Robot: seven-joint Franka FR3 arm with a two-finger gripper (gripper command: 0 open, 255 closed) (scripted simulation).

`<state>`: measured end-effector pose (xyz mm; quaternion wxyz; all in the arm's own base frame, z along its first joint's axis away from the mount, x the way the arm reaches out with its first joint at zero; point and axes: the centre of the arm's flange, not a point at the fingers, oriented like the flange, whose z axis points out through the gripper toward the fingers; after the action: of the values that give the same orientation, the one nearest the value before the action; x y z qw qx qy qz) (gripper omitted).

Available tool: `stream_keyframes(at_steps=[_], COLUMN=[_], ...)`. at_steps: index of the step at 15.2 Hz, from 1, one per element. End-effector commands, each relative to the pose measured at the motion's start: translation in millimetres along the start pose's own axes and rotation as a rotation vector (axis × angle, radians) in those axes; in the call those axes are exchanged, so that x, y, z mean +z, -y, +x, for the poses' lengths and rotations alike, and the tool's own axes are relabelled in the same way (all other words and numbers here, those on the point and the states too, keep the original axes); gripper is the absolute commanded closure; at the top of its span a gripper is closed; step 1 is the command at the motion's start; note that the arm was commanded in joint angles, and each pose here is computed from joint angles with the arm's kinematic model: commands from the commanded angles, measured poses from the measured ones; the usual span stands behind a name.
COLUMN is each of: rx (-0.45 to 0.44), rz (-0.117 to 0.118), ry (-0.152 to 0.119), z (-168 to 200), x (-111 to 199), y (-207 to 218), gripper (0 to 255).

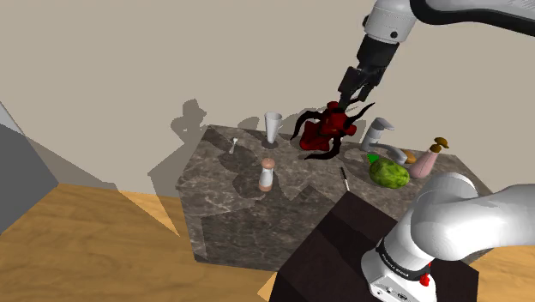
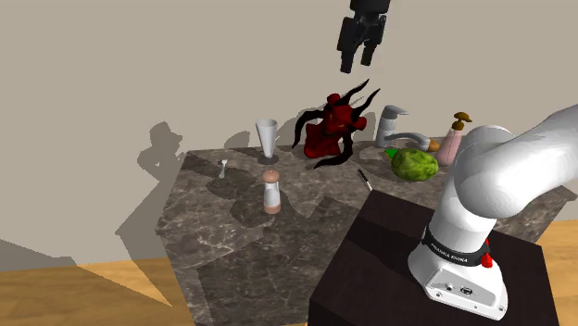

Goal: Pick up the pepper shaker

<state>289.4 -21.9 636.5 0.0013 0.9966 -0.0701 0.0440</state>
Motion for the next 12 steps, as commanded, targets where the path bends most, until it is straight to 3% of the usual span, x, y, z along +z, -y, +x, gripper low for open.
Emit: stream_keyframes(at_steps=[1,12], rx=[0.000,0.039], rz=[0.000,-0.046], ry=[0.000,0.030], z=[0.0,80.9], x=[0.0,123.7], y=[0.0,14.1], gripper=[0,0])
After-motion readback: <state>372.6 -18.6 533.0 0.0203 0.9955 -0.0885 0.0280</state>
